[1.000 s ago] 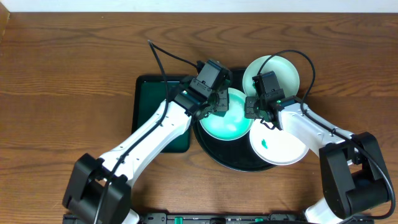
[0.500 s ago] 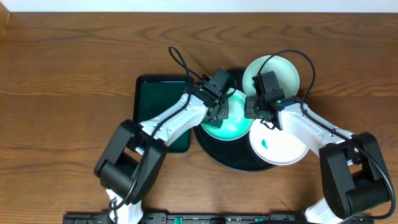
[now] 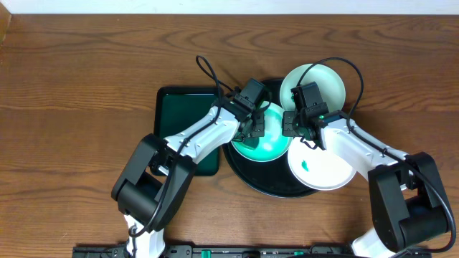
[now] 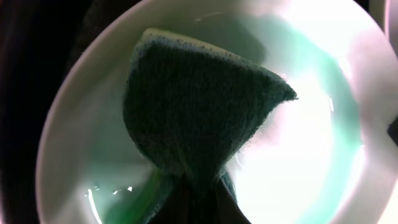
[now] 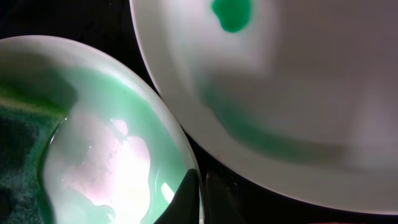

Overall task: Clean dirty plates on tray and stack at the side
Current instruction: 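Scrub the pale green plate surface with the sponge in the left gripper, then continue wiping the pale green plate with the sponge, right gripper holding rims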

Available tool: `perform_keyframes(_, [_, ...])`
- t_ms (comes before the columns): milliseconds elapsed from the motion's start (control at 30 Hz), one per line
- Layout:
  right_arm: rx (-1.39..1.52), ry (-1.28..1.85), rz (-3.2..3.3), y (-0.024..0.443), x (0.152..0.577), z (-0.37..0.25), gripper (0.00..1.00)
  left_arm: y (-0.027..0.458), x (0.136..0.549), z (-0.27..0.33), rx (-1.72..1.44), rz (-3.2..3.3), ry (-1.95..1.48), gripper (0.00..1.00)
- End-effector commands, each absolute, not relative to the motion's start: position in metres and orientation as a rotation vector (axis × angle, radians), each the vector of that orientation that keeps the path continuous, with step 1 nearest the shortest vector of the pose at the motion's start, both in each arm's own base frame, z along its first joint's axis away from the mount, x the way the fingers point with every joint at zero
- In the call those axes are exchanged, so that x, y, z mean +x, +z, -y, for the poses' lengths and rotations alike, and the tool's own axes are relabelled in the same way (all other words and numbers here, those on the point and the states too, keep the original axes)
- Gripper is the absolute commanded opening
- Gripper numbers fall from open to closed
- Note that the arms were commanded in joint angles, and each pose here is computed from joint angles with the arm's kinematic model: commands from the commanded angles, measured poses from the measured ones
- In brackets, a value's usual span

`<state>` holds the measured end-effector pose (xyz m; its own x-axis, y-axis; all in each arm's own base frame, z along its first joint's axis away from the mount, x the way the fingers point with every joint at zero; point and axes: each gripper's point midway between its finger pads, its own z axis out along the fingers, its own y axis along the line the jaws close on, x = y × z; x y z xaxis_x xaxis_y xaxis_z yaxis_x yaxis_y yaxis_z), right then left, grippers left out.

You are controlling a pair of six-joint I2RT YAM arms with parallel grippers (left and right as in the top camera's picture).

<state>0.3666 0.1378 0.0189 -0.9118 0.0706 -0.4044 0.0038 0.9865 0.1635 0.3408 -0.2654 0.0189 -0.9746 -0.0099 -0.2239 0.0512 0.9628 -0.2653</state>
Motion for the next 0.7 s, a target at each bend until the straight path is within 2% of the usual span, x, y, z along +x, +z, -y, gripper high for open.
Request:
perform_keyframes(0, [0.028, 0.263, -2.730, 0.015, 0.363, -0.145, 0.01, 0.006, 0.307, 0.297, 0.109, -3.011, -0.650, 0.07])
perform_keyframes(200, [0.028, 0.264, -2.729, 0.015, 0.363, -0.145, 0.01, 0.058, 0.317, 0.316, 0.156, -2.879, -0.812, 0.07])
perform_keyframes(233, [0.028, 0.263, -2.730, 0.015, 0.363, -0.145, 0.01, 0.079, 0.322, 0.317, 0.166, -2.819, -0.835, 0.07])
perform_keyframes(367, [0.028, 0.263, -2.730, 0.015, 0.363, -0.145, 0.01, 0.109, 0.332, 0.309, 0.153, -2.718, -0.786, 0.07])
perform_keyframes(500, [0.028, 0.263, -2.730, 0.015, 0.363, -0.145, 0.01, 0.122, 0.341, 0.300, 0.145, -2.660, -0.717, 0.07])
perform_keyframes(667, [0.028, 0.263, -2.730, 0.015, 0.363, -0.145, 0.01, 0.113, 0.348, 0.279, 0.094, -2.660, -0.540, 0.08])
